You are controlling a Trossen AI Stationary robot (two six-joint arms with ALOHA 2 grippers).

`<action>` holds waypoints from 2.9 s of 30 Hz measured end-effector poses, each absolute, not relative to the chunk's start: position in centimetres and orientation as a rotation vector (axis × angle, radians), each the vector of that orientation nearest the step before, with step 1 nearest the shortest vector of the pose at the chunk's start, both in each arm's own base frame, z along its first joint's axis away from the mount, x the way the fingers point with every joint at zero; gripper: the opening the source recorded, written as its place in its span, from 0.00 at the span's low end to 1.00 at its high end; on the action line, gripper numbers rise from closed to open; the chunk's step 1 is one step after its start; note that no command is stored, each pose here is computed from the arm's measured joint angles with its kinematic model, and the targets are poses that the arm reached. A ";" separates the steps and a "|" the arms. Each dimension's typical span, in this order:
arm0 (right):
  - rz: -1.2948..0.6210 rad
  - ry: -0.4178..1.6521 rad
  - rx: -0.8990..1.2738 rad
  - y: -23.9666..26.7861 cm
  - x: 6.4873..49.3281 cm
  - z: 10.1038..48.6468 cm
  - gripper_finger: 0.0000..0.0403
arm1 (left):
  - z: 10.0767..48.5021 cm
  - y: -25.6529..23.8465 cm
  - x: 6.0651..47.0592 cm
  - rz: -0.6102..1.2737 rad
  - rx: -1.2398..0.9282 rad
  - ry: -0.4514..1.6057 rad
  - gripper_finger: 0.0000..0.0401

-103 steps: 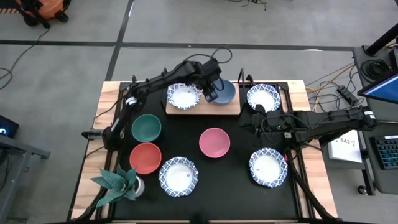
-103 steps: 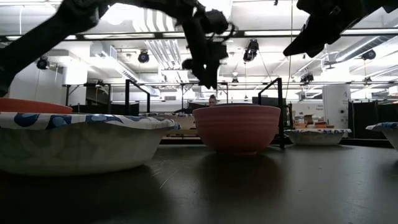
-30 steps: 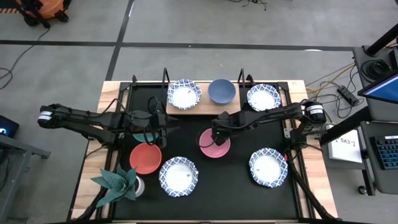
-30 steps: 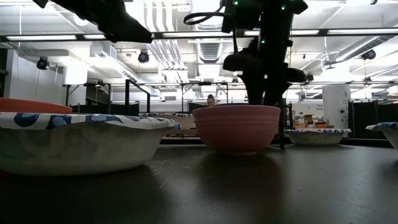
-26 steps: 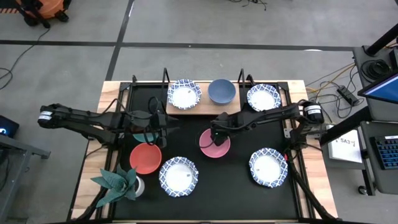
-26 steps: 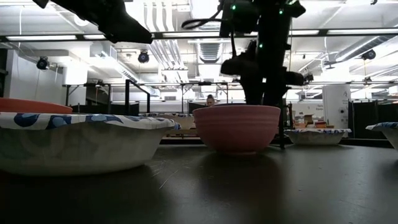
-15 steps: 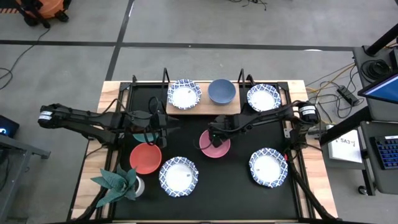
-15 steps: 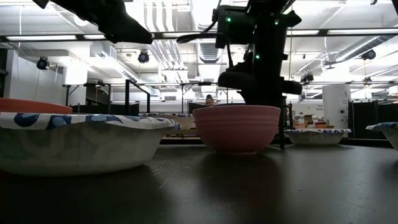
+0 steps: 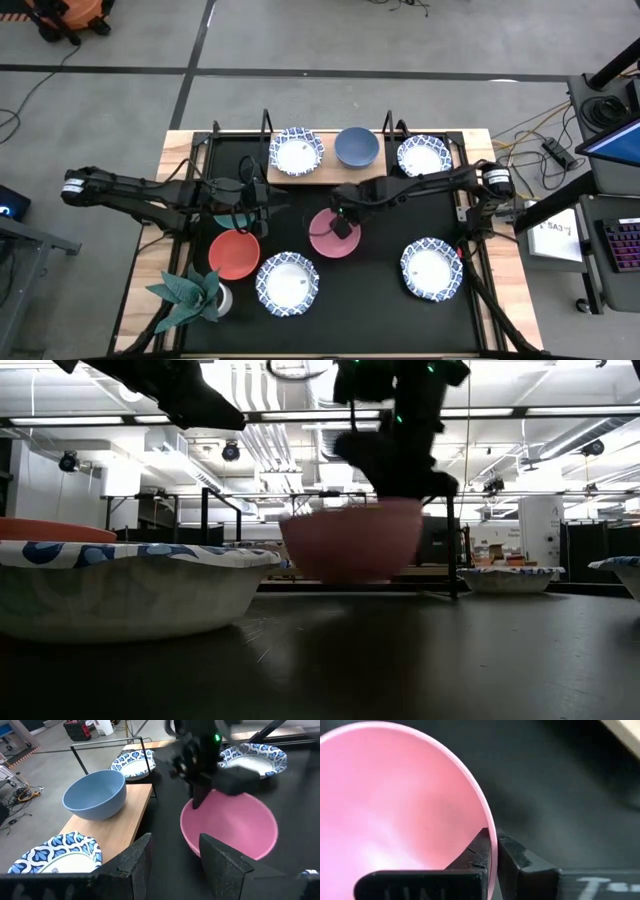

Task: Place and stack bowls onto a shelf
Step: Stack the pink bowl on top of the blue bowl on the shelf

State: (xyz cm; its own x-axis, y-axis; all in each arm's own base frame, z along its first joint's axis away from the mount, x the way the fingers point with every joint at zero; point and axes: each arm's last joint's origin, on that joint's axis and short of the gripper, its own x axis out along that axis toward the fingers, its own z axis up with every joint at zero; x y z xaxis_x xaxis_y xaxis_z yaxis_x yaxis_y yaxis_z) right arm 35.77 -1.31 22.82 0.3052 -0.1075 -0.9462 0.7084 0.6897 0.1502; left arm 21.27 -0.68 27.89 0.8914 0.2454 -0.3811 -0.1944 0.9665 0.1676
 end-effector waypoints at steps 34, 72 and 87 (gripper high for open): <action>-0.789 0.998 0.558 -23.6 27.8 33.8 0.02 | 27.9 -0.7 21.3 0.225 0.145 0.413 0.36; -0.772 1.031 0.538 -24.7 29.4 31.3 0.32 | 27.9 -0.7 21.3 0.223 0.157 0.415 0.36; -0.768 0.829 0.440 -22.6 30.6 34.7 0.24 | 27.9 -0.6 21.2 0.236 0.166 0.416 0.36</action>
